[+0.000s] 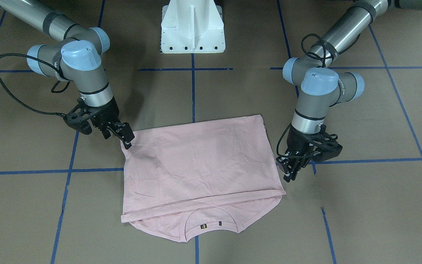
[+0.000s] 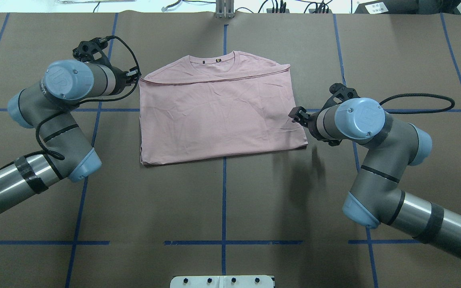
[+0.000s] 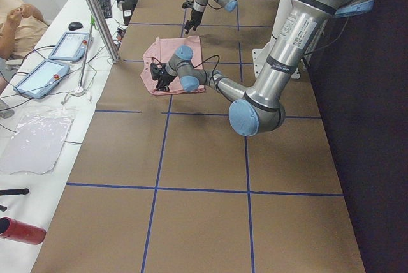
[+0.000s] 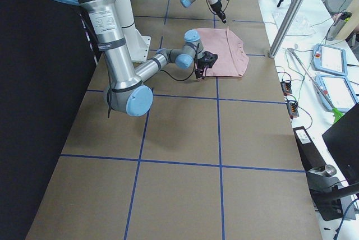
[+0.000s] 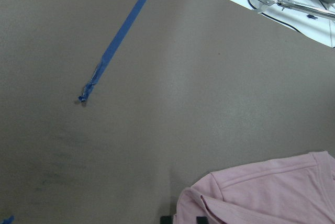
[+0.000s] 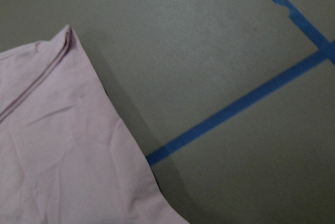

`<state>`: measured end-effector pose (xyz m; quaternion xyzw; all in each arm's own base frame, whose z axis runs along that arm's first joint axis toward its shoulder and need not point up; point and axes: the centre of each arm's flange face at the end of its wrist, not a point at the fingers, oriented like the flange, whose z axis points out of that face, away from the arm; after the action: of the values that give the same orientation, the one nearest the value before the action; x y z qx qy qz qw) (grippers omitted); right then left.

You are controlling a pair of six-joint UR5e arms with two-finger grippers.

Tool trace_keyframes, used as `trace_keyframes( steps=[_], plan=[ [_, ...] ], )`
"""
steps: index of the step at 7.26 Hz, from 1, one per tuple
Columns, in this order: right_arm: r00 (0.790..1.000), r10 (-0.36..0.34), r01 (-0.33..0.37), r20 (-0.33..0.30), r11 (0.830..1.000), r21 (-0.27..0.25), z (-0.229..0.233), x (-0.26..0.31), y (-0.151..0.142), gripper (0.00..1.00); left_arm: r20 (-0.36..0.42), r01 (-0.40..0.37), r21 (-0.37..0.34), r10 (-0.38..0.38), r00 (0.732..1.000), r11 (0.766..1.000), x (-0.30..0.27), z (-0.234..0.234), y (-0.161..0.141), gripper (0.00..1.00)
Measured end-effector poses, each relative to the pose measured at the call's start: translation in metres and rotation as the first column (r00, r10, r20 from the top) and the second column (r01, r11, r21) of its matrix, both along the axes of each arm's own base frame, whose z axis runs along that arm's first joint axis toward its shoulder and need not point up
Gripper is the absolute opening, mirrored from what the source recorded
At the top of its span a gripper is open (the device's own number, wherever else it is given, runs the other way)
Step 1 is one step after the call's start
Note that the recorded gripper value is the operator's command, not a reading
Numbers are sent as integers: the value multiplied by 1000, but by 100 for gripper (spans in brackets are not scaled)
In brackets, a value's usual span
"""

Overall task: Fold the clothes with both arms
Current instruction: 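Release the hem and move the right gripper to the folded shirt's corner, then drag the folded shirt away from the robot with the right gripper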

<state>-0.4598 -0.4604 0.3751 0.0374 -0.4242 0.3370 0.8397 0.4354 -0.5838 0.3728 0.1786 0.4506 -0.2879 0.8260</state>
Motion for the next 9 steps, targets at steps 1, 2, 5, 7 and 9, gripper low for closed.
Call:
trace_keyframes(
  steps=[1,2,5,7,9],
  plan=[
    [1000,-2,2,-1,1000,-13,5,-2,6,70,-2,1,-1,-1,1000,1000,0,0,0,28],
    [1000,-5,5,-1,1000,-20,7,-2,9,53,-4,1,-1,-1,1000,1000,1,-2,1,28],
    [1000,-18,19,6,999,-33,7,-11,21,0,-11,2,4,-2,1000,1000,-1,-6,2,28],
    [1000,-26,27,9,999,-34,6,-15,26,0,-19,4,7,-3,1000,1000,-3,-12,3,28],
    [999,-35,35,16,999,-29,2,-14,28,0,-21,5,8,-5,1000,1000,-4,-14,3,28]
  ],
)
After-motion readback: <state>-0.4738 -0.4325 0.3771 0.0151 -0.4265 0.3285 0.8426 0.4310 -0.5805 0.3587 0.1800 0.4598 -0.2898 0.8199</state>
